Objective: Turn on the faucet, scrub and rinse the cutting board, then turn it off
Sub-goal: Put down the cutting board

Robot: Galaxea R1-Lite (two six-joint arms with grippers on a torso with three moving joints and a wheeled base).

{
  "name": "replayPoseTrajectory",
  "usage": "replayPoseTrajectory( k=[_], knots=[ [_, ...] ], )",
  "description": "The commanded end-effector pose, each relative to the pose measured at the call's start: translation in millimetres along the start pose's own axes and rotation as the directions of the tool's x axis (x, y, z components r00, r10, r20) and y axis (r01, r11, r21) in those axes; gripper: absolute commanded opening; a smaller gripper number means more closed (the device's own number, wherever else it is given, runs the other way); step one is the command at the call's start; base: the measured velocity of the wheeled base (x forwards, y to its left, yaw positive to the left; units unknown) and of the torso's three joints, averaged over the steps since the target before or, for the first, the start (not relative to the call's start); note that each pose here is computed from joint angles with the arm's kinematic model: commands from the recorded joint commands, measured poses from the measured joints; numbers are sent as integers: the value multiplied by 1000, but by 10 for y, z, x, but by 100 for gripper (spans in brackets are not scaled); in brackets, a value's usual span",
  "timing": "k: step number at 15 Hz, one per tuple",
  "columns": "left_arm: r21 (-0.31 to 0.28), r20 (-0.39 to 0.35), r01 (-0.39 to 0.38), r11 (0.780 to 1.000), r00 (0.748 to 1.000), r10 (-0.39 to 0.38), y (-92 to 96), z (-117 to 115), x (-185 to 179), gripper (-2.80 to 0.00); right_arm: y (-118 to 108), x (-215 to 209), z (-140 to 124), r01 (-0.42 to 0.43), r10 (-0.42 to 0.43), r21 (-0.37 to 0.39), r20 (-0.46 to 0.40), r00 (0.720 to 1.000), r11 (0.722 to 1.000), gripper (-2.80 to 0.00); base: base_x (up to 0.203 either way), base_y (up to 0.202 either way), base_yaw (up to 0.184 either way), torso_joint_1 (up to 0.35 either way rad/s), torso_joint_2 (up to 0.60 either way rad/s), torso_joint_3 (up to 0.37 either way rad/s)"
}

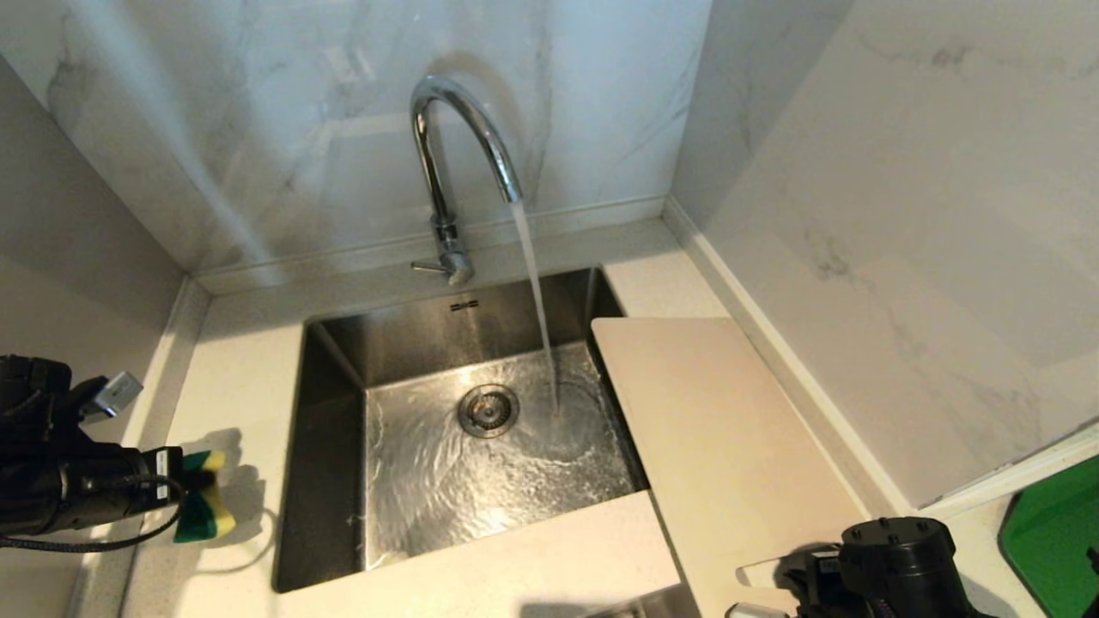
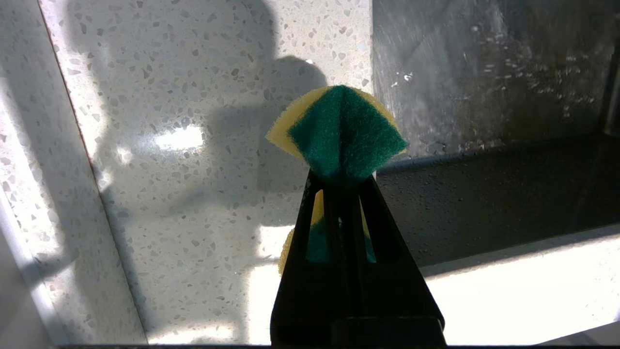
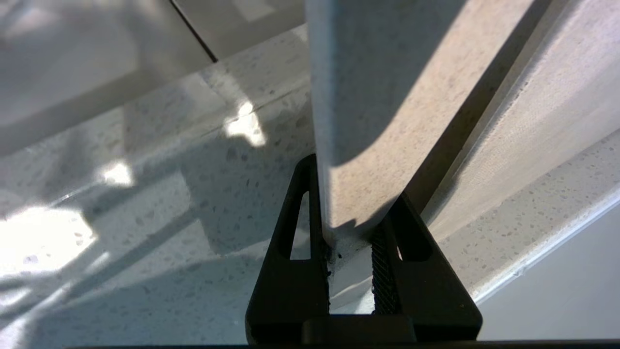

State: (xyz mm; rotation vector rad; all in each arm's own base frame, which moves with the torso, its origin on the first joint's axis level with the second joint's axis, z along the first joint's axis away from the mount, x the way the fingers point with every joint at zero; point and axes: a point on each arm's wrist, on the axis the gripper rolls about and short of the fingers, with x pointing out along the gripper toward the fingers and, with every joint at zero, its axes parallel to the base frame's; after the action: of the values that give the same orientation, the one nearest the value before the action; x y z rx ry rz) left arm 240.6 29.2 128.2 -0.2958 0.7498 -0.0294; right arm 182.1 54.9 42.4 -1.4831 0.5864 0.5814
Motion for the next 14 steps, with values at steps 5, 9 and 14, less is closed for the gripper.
replayPoseTrajectory(
  k=[5,9,14],
  knots=[
    [-2,0,1,1000,1000,-1,2,3,7,-280,-2,2,4,4,-4,-11,-1,1000,1000,-280,0,0,0,0,0,0],
    [-2,0,1,1000,1000,-1,2,3,7,-280,-1,-3,17,6,-6,-17,4,1000,1000,-280,0,0,0,0,0,0],
    [-2,0,1,1000,1000,-1,2,3,7,-280,7,-8,32,5,-5,-16,9,1000,1000,0,0,0,0,0,0,0]
  ],
)
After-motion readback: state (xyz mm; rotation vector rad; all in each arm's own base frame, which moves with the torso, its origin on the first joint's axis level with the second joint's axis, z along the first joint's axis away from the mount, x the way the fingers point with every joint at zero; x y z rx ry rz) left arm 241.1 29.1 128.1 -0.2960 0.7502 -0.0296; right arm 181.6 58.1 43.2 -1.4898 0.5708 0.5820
